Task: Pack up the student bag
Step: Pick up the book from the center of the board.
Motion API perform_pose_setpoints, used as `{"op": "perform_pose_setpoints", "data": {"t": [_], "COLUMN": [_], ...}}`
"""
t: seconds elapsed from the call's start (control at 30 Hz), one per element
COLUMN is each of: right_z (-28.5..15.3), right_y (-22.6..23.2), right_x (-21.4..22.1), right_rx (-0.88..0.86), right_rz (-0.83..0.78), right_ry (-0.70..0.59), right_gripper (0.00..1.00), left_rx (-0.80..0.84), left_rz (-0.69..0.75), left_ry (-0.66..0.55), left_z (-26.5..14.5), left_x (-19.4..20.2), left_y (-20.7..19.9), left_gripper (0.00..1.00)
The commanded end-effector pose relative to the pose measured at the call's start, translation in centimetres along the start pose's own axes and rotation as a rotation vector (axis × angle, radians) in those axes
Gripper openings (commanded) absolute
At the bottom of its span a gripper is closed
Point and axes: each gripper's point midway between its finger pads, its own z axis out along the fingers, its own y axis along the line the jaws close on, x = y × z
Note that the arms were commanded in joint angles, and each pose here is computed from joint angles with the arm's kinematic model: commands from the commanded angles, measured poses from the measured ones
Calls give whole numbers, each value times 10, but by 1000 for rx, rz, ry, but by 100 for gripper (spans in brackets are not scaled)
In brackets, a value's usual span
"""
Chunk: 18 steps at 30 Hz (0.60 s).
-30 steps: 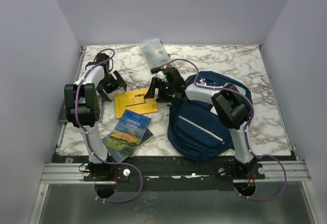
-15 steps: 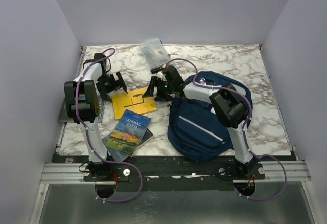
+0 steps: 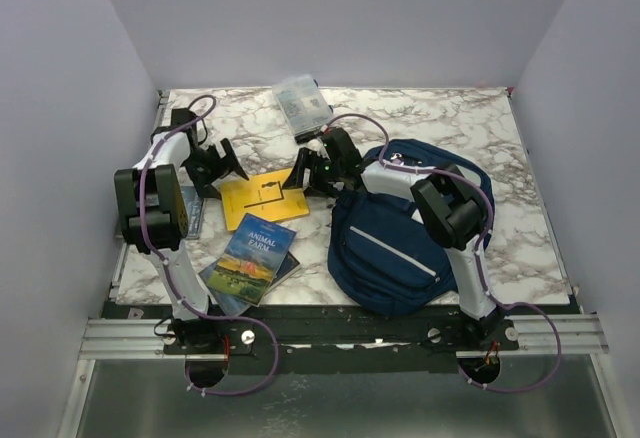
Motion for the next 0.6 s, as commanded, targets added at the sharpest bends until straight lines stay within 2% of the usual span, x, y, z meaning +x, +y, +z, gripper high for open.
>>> {"op": "perform_pose_setpoints", "data": {"t": [0.0,0.17,0.47,0.57], "right_z": [-4,1,4,-3], "right_y": [32,30,32,38], "right_x": [-5,-9,-17,-18], "right_rx": [-118,-122,-108,-109], "right_rz": [-7,0,-54,-78], "right_ry": [-28,-12,-15,-9], "right_gripper": [80,79,80,80], "left_rx": [395,486,474,479], "left_rz": [80,123,133,164], "left_ry": [-41,-39,-34,2], "left_z": [-64,-91,-87,-83], "left_x": [12,29,43,68], "left_y": [-98,-130,-144,-153], "left_gripper": [92,91,92,92]}}
